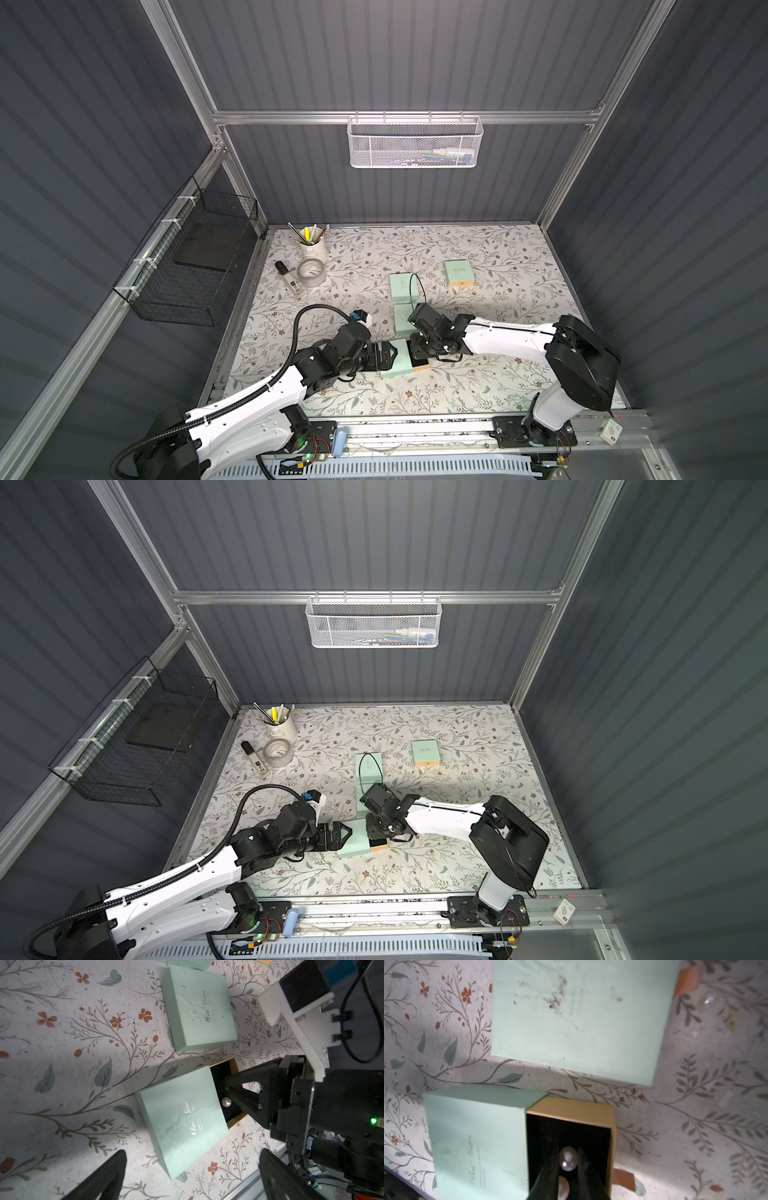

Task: Take out the earrings from the drawer-style jewelry box
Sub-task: Pick up the earring from the drawer, then place the earring at the center of the board.

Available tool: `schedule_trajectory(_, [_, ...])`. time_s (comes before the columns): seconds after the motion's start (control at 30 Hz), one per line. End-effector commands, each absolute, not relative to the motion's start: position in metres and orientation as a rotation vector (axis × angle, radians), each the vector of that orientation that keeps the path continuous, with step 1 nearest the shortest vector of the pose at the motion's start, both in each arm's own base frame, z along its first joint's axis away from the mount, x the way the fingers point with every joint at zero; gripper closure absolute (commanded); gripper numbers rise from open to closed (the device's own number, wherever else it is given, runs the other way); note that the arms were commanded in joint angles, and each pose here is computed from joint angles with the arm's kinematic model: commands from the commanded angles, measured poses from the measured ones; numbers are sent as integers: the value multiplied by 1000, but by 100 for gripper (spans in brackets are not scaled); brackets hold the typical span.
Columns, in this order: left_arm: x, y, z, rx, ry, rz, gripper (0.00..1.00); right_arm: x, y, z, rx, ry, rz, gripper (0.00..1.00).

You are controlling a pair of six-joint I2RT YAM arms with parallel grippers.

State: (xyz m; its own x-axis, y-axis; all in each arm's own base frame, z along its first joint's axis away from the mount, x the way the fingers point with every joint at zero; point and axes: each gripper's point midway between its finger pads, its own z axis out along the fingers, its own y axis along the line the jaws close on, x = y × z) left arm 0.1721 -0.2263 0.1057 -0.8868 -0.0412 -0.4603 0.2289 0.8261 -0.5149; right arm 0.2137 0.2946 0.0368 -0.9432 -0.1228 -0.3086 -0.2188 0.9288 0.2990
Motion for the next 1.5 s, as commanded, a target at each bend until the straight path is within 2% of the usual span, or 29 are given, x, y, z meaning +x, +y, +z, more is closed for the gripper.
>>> schedule_trajectory(0.0, [172, -227, 103, 165, 2550, -799, 0, 207, 290, 41, -230, 2802, 483, 82])
schedule_trajectory(0.7, [174, -235, 102, 188, 2553, -816, 0, 207, 283, 75, -196, 2721, 538, 82])
schedule_trajectory(0.93, [174, -243, 108, 222, 2533, -857, 0, 222, 256, 100, -105, 2644, 596, 81])
schedule_trajectory(1.17, [174, -256, 122, 270, 2478, -956, 0, 235, 228, 84, 11, 2653, 614, 82])
schedule_trajectory(1.47, [166, -277, 138, 363, 2422, -1113, 0, 244, 230, 52, 19, 2696, 590, 83])
